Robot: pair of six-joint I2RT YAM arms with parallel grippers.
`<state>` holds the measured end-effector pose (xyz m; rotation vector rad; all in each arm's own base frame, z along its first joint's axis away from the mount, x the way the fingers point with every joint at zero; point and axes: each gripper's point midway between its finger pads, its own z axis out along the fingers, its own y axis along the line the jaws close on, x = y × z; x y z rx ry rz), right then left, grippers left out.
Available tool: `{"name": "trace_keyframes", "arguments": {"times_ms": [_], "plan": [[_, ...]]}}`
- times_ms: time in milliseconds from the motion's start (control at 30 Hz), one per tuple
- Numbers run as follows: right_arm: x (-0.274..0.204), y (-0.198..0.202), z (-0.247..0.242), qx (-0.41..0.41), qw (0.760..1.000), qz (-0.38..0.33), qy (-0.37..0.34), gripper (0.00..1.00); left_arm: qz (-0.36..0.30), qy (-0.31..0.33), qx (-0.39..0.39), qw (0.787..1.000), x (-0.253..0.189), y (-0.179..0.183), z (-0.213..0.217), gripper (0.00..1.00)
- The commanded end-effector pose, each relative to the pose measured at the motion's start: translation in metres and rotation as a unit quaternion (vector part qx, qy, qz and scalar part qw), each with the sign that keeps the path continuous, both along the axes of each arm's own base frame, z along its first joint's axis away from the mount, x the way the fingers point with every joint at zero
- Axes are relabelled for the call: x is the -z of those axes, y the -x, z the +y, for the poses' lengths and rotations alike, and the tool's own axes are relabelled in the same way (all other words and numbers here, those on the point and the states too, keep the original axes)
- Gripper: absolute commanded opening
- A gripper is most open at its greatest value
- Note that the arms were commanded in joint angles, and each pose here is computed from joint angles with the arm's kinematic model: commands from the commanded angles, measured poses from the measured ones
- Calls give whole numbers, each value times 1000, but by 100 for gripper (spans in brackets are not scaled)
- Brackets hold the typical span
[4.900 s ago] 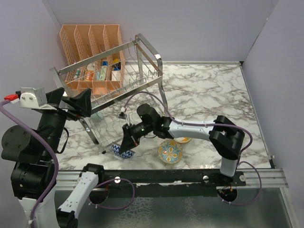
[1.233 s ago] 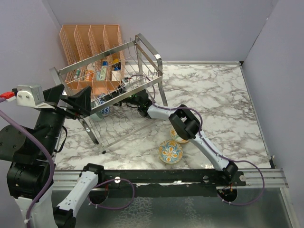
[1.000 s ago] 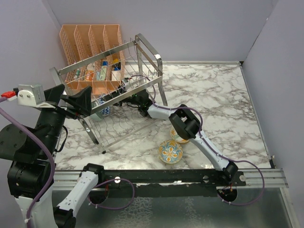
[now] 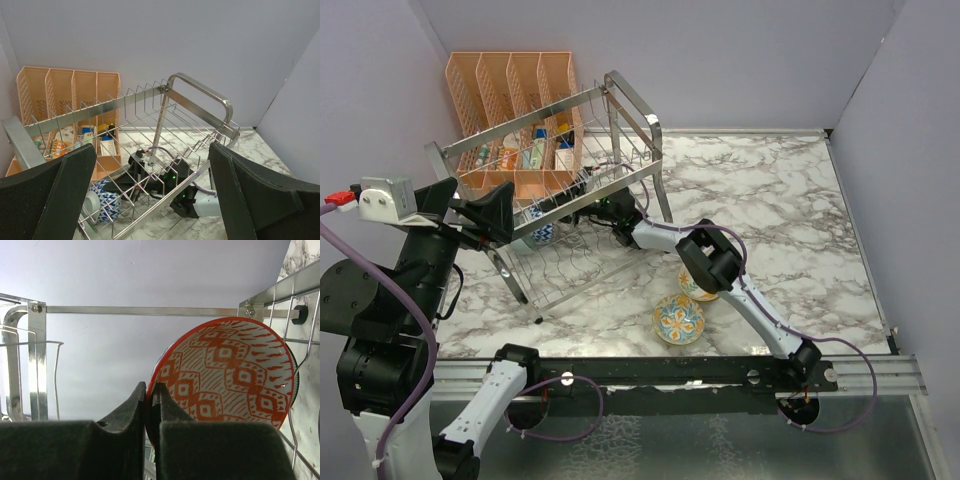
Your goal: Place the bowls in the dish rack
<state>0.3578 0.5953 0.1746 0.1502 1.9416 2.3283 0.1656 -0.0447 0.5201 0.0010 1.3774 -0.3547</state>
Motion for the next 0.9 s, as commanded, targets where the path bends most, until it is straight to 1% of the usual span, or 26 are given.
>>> {"name": "trace_keyframes", "arguments": {"times_ms": [0, 133, 333, 567, 867], "plan": [[6, 25, 10, -43, 999, 20, 13, 1, -5, -6, 3, 1000, -3, 1, -1, 99], [-13, 25, 11, -42, 999, 1, 8, 1, -7, -5, 3, 1000, -5, 1, -1, 99], [-20, 30, 9, -48, 999, -4, -2, 1, -7, -6, 5, 1000, -5, 0, -2, 99], [-35, 27, 9, -42, 999, -3, -29, 1, -6, -6, 3, 1000, -4, 0, -1, 99], [-56, 25, 5, -21, 999, -31, -34, 1, -7, -6, 3, 1000, -4, 2, -1, 99]]}}
